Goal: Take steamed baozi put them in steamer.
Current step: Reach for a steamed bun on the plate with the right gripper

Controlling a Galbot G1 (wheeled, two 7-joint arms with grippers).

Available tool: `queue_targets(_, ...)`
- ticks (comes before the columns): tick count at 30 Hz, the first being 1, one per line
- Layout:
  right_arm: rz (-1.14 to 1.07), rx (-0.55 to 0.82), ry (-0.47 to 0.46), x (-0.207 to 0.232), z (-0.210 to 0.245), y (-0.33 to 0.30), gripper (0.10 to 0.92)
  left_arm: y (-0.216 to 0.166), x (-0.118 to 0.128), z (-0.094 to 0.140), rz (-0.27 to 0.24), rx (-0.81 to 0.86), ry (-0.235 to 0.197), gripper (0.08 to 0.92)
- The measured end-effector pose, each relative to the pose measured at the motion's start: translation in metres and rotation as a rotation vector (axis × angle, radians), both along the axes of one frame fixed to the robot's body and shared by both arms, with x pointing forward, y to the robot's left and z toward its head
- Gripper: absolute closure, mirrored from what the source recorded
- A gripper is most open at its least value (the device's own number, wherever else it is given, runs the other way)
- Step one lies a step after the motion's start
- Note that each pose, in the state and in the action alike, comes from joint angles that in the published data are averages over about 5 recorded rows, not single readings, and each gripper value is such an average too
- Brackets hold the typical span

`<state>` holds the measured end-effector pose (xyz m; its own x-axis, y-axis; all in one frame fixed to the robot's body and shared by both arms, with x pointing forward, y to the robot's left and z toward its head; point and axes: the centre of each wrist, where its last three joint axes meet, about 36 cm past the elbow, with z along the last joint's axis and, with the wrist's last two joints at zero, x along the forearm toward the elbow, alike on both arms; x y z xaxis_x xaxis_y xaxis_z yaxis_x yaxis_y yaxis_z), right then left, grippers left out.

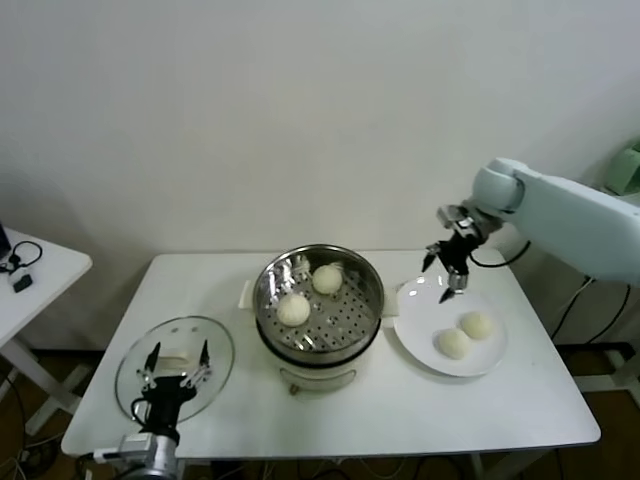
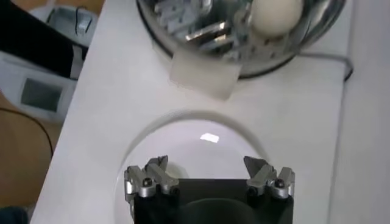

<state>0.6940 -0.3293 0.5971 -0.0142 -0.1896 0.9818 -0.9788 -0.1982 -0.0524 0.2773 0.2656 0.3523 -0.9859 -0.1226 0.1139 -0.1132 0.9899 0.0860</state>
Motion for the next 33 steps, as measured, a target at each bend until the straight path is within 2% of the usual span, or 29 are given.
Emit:
queue_targets(16,-0.038,-0.065,0.049,-0.029,-0.109,-0.036,0.200,0.003,-0.004,-0.008,0.022,-0.002,0.028,0.177)
queue_targets(33,-0.036,-0.093,0.025,-0.027,-0.146,-0.032,0.204,0.004,-0.005,-0.010,0.022,-0.001,0.036,0.177)
